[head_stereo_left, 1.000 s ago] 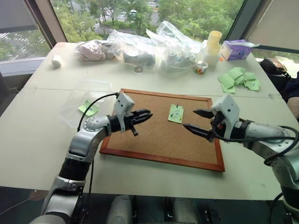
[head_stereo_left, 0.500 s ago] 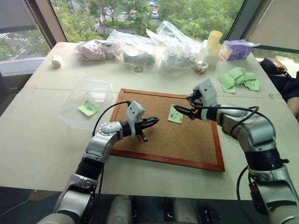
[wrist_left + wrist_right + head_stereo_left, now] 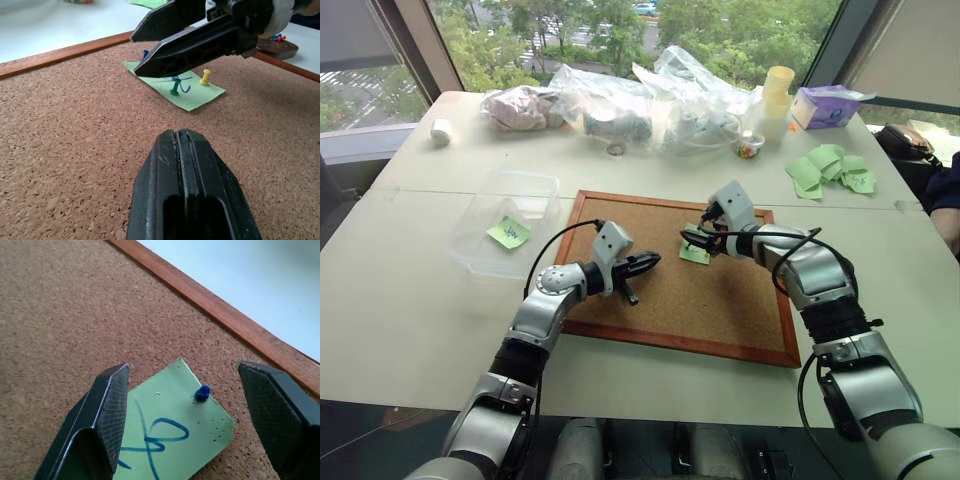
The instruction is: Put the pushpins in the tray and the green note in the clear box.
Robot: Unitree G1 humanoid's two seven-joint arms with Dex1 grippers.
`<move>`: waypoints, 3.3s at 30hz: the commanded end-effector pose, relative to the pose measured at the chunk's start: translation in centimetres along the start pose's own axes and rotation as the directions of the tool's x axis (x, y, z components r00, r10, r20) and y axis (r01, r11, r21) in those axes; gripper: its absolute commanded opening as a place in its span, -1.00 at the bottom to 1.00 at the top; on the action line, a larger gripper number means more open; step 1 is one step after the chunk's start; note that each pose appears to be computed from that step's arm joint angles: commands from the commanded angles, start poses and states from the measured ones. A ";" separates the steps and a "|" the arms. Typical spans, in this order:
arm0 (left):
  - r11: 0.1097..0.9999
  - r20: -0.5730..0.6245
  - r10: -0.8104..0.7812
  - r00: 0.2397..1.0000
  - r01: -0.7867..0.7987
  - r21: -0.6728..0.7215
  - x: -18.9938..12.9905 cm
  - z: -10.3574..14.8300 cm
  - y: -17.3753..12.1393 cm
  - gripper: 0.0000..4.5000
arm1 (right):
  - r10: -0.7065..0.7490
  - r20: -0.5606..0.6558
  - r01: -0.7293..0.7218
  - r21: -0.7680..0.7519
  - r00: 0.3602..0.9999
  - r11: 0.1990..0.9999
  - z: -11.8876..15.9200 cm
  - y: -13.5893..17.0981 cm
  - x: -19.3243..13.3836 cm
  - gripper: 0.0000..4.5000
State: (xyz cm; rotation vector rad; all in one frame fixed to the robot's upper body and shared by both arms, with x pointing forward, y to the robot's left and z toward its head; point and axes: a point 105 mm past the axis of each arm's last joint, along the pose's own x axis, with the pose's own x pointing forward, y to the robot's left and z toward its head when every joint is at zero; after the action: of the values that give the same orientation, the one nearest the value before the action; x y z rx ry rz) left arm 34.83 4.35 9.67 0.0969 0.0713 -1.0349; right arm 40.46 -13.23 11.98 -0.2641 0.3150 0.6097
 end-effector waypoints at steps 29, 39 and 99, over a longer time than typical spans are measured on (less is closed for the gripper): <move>0.999 -0.106 -0.016 0.994 0.010 -0.053 -0.1 -2.9 -0.6 -1.00 | -0.438 0.116 0.423 0.132 0.891 0.896 2.0 -8.0 -13.6 -0.98; 0.999 -0.101 -0.031 0.994 0.027 -0.048 0.1 -2.8 -0.6 -1.00 | -0.529 -0.079 0.533 0.209 0.845 0.820 -5.9 -9.6 -16.6 -0.98; 0.998 -0.091 0.037 0.995 -0.041 -0.039 -0.9 -2.5 0.4 -1.00 | 0.038 0.092 -0.043 0.042 0.995 0.998 -2.0 3.1 -3.9 -0.57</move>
State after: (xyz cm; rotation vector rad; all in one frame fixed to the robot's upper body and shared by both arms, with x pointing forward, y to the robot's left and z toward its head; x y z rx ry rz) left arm 34.87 5.04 8.89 0.1110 0.1112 -1.0123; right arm 34.82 -13.91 9.96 -0.1743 0.2955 0.6409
